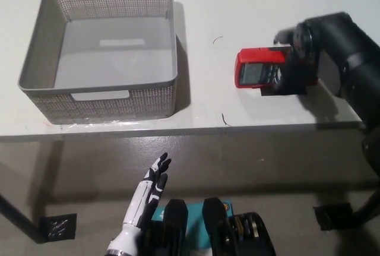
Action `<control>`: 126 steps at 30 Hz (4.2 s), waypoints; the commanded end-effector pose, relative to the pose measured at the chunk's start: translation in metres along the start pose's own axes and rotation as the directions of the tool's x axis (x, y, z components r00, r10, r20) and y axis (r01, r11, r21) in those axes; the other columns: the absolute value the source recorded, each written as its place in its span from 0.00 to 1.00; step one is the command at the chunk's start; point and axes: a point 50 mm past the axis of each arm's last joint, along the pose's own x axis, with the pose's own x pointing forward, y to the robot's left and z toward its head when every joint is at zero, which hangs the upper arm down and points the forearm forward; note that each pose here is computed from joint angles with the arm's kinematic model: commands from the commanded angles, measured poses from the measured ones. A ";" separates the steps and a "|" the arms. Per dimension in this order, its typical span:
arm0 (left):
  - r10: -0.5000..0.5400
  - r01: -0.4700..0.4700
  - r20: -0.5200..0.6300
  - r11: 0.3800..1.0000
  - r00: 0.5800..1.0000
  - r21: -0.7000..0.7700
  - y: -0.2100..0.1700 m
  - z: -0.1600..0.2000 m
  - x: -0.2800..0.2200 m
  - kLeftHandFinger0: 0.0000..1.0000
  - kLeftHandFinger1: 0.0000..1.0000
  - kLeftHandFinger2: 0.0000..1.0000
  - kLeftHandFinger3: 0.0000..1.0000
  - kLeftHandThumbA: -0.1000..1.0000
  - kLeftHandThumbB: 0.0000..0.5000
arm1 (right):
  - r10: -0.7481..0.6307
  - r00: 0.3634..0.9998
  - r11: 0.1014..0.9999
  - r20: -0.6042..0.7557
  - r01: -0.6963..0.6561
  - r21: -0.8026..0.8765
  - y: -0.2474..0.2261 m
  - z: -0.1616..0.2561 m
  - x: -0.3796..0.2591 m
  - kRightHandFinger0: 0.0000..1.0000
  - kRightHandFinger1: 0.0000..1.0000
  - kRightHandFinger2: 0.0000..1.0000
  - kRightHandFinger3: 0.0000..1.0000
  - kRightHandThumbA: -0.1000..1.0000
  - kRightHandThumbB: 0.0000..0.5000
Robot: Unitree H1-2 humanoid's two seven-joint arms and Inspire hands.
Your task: Use the right hand to pick up a multimeter on the right side and put it into a container on the left side
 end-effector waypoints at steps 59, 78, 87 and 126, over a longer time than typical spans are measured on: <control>0.008 -0.009 0.041 1.000 0.999 0.030 -0.001 0.002 -0.021 1.00 1.00 1.00 1.00 1.00 0.89 | -0.652 0.645 -0.558 0.399 -0.764 0.324 0.032 -0.002 0.008 0.00 0.00 0.00 0.00 0.55 0.00; 0.003 -0.003 0.030 1.000 1.000 0.012 -0.006 0.001 -0.025 1.00 1.00 1.00 1.00 1.00 0.91 | -0.712 0.401 -0.244 0.576 -0.911 0.332 -0.116 0.103 -0.078 0.00 0.00 0.00 0.00 0.36 0.00; -0.009 0.008 0.044 0.999 0.999 0.034 -0.003 0.003 -0.025 1.00 1.00 1.00 1.00 1.00 0.89 | -0.722 0.373 -0.203 0.583 -0.919 0.338 -0.138 0.118 -0.096 0.00 0.00 0.00 0.01 0.34 0.00; -0.121 0.116 0.118 0.992 0.986 0.050 -0.012 0.023 -0.006 1.00 1.00 1.00 1.00 1.00 1.00 | -0.603 0.731 0.553 0.319 0.095 0.828 -0.141 0.168 -0.099 0.81 1.00 1.00 1.00 0.91 0.89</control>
